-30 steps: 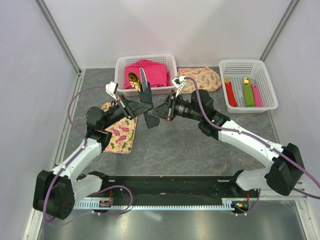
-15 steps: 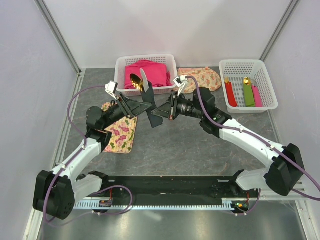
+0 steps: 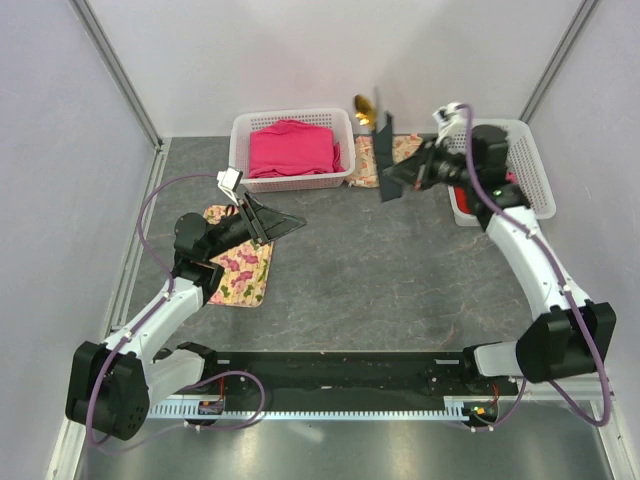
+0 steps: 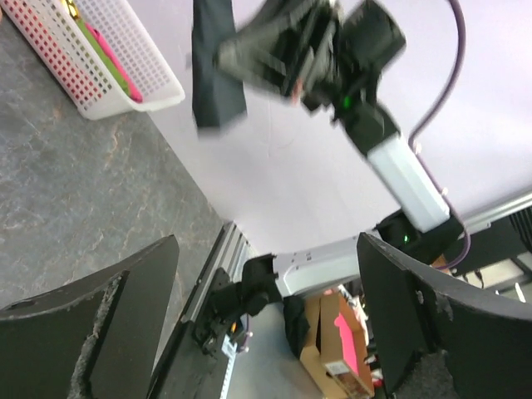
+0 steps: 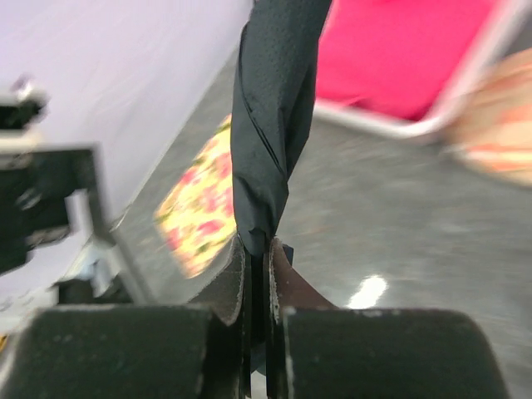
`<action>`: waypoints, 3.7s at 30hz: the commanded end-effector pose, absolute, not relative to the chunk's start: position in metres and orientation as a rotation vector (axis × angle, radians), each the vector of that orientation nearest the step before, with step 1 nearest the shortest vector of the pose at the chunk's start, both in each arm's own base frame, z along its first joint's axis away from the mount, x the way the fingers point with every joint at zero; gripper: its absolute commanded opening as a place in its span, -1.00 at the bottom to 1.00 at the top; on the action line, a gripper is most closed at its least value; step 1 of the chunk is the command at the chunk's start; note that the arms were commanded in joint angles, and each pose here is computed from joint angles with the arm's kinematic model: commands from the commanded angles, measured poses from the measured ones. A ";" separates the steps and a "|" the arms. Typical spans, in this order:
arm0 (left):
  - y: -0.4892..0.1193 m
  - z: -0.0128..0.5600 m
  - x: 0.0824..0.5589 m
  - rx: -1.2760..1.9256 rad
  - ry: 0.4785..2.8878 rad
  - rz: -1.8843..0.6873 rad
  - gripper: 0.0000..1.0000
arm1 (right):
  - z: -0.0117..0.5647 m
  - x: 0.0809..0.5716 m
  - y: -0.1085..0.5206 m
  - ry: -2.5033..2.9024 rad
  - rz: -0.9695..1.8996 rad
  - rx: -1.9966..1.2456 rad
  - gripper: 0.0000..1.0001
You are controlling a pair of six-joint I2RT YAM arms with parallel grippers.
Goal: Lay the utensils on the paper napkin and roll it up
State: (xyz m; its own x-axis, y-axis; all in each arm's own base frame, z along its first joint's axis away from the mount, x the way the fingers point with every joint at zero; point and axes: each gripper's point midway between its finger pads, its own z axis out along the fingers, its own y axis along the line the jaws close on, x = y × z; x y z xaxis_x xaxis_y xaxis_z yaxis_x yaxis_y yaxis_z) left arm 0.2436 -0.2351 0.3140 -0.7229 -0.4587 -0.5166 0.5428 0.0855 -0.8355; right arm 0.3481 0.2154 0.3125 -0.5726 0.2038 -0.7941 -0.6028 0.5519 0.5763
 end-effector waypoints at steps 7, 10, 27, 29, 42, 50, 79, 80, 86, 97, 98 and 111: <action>-0.240 0.305 0.227 0.275 1.637 -1.695 0.93 | 0.300 0.435 -0.004 1.971 0.694 -0.323 -1.00; -0.240 0.302 0.227 0.271 1.642 -1.691 0.94 | 0.284 0.451 -0.053 2.000 0.627 -0.254 -1.00; -0.240 0.282 0.229 0.237 1.692 -1.685 0.95 | 0.146 0.510 -0.125 2.192 0.507 -0.091 -1.00; -0.240 0.280 0.230 0.230 1.699 -1.685 0.95 | 0.138 0.513 -0.128 2.202 0.501 -0.081 -1.00; -0.241 0.269 0.234 0.207 1.729 -1.678 0.96 | 0.080 0.530 -0.146 2.272 0.464 -0.045 -1.00; -0.240 0.265 0.237 0.193 1.741 -1.669 0.96 | 0.062 0.529 -0.146 2.325 0.424 -0.028 -1.00; -0.237 0.261 0.234 0.172 1.742 -1.666 0.98 | 0.043 0.523 -0.150 2.522 -0.011 0.115 -0.82; -0.237 0.261 0.235 0.168 1.742 -1.666 0.98 | 0.046 0.525 -0.151 2.521 -0.027 0.112 -0.80; -0.235 0.260 0.234 0.164 1.740 -1.663 0.97 | 0.043 0.524 -0.152 2.540 -0.061 0.137 -0.67; -0.235 0.262 0.236 0.166 1.731 -1.661 0.98 | 0.048 0.522 -0.153 2.529 -0.096 0.164 0.15; -0.235 0.262 0.236 0.162 1.733 -1.662 0.98 | 0.048 0.522 -0.153 2.529 -0.101 0.170 0.18; -0.235 0.262 0.237 0.160 1.723 -1.662 0.98 | 0.073 0.523 -0.151 2.438 -0.130 0.202 0.81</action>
State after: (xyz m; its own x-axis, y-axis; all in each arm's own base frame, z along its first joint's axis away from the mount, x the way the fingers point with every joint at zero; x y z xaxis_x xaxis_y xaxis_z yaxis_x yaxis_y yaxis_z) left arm 0.2340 -0.2371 0.2535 -0.7793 -0.3663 -0.5084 0.4878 0.1546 -0.8592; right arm 0.5198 -0.1350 0.0419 -0.8092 0.1053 -0.5780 0.1263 0.9920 0.0039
